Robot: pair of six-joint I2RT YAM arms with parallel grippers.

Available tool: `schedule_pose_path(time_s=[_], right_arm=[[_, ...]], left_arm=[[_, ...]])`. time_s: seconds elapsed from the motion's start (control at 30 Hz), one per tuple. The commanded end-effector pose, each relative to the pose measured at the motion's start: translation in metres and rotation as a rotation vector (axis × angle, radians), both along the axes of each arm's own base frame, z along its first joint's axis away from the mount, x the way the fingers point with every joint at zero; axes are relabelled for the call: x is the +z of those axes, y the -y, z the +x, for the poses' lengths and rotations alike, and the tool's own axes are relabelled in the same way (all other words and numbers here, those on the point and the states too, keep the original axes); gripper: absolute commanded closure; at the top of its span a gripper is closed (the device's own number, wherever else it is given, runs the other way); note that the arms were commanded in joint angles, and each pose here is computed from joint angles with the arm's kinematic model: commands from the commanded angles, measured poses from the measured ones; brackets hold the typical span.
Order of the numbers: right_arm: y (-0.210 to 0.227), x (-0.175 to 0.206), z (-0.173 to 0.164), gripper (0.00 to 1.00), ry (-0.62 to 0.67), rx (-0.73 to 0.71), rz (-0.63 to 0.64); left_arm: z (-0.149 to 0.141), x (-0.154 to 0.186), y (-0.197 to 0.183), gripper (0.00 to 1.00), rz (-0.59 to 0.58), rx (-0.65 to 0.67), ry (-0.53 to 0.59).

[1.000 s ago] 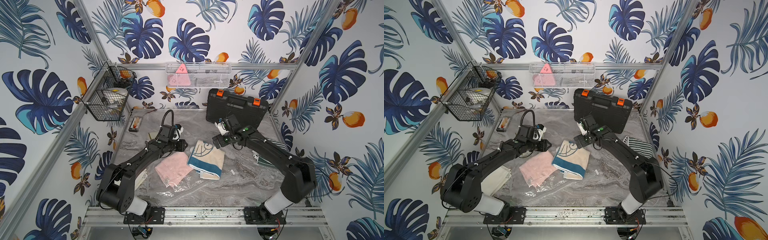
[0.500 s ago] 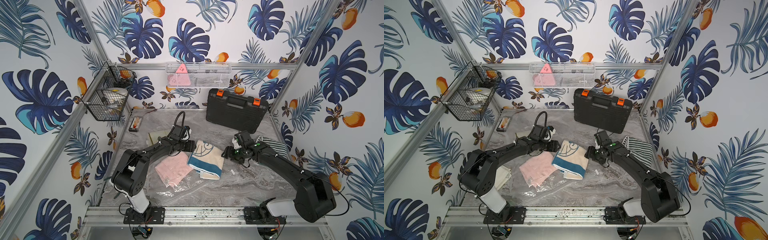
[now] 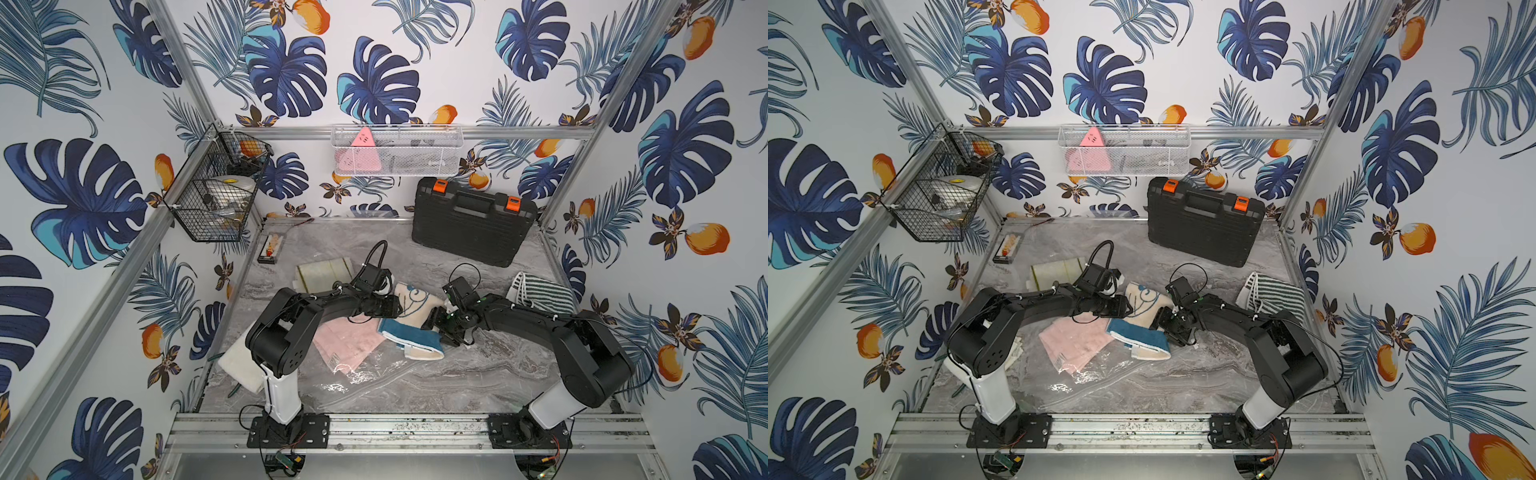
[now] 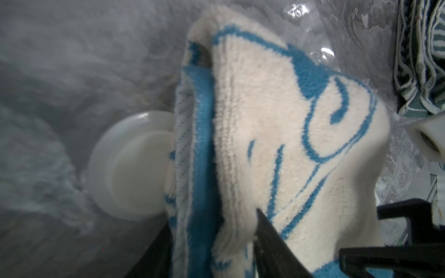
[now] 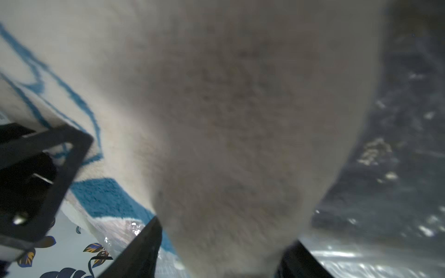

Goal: Place the folded towel into the vacuum bag
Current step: Pick up the towel from the vacuum bag.

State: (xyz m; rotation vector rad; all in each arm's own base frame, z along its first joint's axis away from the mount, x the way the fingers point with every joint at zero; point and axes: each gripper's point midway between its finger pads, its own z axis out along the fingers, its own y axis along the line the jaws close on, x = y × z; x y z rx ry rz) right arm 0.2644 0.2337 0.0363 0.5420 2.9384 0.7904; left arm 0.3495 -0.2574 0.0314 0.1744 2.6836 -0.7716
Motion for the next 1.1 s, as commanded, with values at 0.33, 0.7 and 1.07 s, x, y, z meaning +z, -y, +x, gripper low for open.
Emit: schedule_pose_path(time_s=[0.33, 0.7, 1.07], right_arm=[[0.044, 0.01, 0.001, 0.3, -0.026, 0.153, -0.047], [0.049, 0.014, 0.02, 0.26, 0.022, 0.201, -0.027], [0.019, 0.002, 0.036, 0.42, 0.073, 0.126, 0.138]], left_arm=[[-0.047, 0.027, -0.011, 0.53, -0.001, 0.076, -0.027], [-0.044, 0.066, 0.047, 0.57, -0.069, 0.047, 0.077], [-0.044, -0.021, 0.067, 0.67, -0.043, -0.014, -0.028]])
